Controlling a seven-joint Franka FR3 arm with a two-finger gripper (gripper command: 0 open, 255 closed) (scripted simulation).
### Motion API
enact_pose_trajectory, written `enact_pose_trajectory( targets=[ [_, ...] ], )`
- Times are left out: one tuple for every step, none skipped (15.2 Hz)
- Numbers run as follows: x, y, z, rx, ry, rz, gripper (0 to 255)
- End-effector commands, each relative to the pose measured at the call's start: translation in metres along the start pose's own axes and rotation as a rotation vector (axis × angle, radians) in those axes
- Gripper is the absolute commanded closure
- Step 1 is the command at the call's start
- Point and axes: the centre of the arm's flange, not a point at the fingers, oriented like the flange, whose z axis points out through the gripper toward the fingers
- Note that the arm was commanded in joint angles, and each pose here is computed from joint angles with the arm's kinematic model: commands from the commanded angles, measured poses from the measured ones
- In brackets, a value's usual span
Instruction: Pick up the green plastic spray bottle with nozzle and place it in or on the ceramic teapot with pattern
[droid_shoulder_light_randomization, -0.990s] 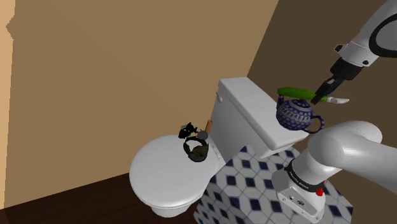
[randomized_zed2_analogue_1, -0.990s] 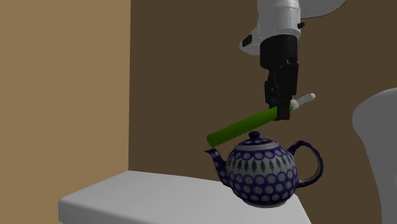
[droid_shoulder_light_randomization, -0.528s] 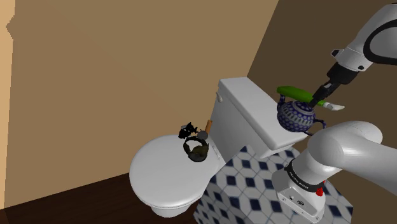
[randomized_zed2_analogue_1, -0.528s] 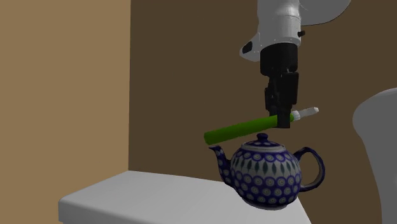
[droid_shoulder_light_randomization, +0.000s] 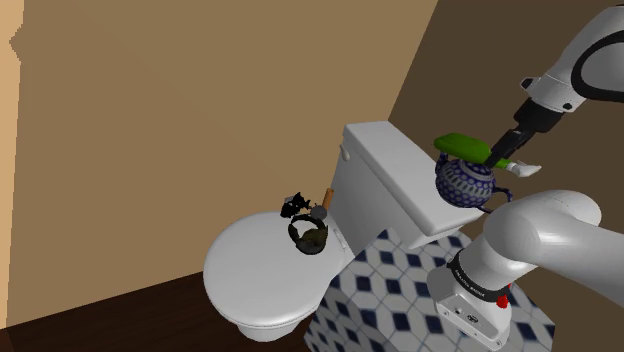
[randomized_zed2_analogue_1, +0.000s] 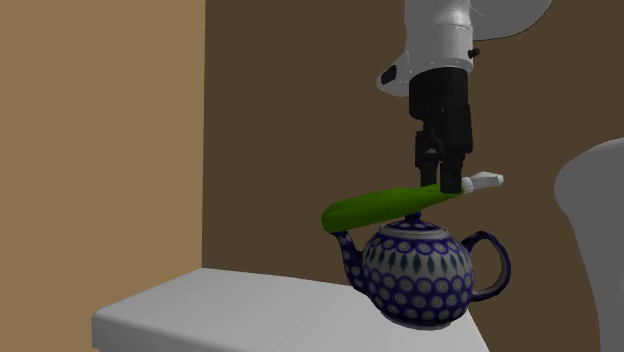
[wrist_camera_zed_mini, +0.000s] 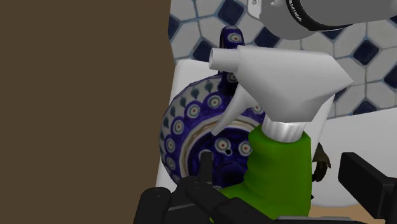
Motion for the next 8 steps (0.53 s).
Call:
enact_pose_trajectory(
  targets=[
    [0.0, 0.0, 0.0, 0.0, 0.0, 0.0, 0],
    [0.0, 0.0, -0.013, 0.0, 0.0, 0.0, 0],
    [0.0, 0.0, -0.026, 0.0, 0.0, 0.0, 0],
    [0.0, 0.0, -0.04, 0.0, 0.0, 0.0, 0],
    [0.0, 0.0, -0.05, 0.0, 0.0, 0.0, 0],
    [0.0, 0.0, -0.05, 0.0, 0.0, 0.0, 0],
    [0.0, 0.0, -0.05, 0.0, 0.0, 0.0, 0],
    [0.0, 0.0, -0.05, 0.0, 0.0, 0.0, 0]
  ],
)
